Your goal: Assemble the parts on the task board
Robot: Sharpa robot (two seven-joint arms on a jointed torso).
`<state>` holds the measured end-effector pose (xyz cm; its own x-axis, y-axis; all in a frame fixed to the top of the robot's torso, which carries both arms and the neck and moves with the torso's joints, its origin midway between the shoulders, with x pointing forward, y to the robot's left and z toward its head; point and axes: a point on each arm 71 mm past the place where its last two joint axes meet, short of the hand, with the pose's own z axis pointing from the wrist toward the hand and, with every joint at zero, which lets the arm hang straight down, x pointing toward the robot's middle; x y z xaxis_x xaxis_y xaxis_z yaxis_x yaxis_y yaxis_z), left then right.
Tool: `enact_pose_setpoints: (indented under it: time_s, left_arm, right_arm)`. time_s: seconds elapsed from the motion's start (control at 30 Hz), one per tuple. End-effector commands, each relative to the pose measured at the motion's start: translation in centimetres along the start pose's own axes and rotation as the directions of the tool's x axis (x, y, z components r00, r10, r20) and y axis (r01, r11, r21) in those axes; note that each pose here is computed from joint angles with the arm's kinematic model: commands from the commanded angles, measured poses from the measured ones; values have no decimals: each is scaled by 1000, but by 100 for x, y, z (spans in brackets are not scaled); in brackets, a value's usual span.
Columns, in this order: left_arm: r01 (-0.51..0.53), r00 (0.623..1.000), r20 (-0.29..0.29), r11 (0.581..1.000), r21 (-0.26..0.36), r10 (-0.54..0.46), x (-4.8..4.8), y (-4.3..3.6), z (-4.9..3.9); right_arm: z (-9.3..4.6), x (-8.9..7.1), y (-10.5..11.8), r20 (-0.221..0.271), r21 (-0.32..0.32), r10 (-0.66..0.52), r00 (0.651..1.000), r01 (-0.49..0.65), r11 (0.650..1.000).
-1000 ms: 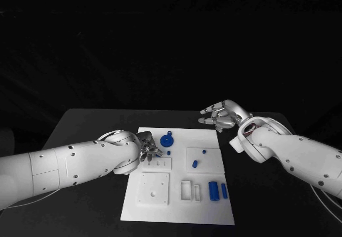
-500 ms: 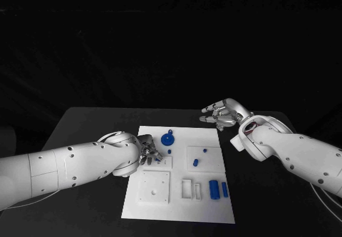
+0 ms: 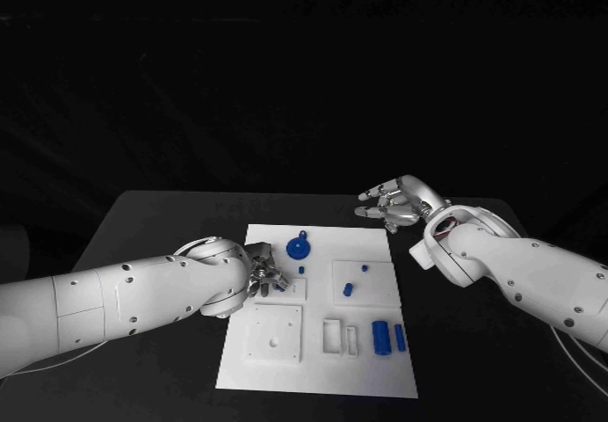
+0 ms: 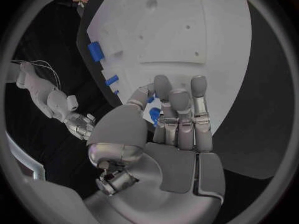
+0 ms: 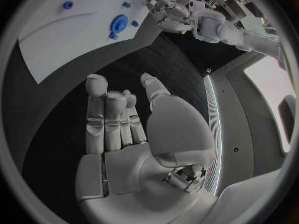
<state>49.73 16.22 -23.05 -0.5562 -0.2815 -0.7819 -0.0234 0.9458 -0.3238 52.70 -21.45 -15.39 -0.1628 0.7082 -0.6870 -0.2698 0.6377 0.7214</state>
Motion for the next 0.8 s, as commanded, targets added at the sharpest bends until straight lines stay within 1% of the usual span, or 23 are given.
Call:
enact_pose_setpoints:
  time_s: [0.03,0.3,0.8]
  left_arm:
    - [-6,1000,-1,1000,2,6,21,-11,1]
    - [-7,1000,-13,1000,-2,7,35,5,2]
    - [-8,1000,-27,1000,-16,7,33,42,11]
  right_arm:
    - [3,9,7,-10,-4,3,1000,-3,1000]
    - [4,11,4,-11,-2,3,1000,-3,1000]
    - [3,7,-2,-11,0,2,1000,-2,1000]
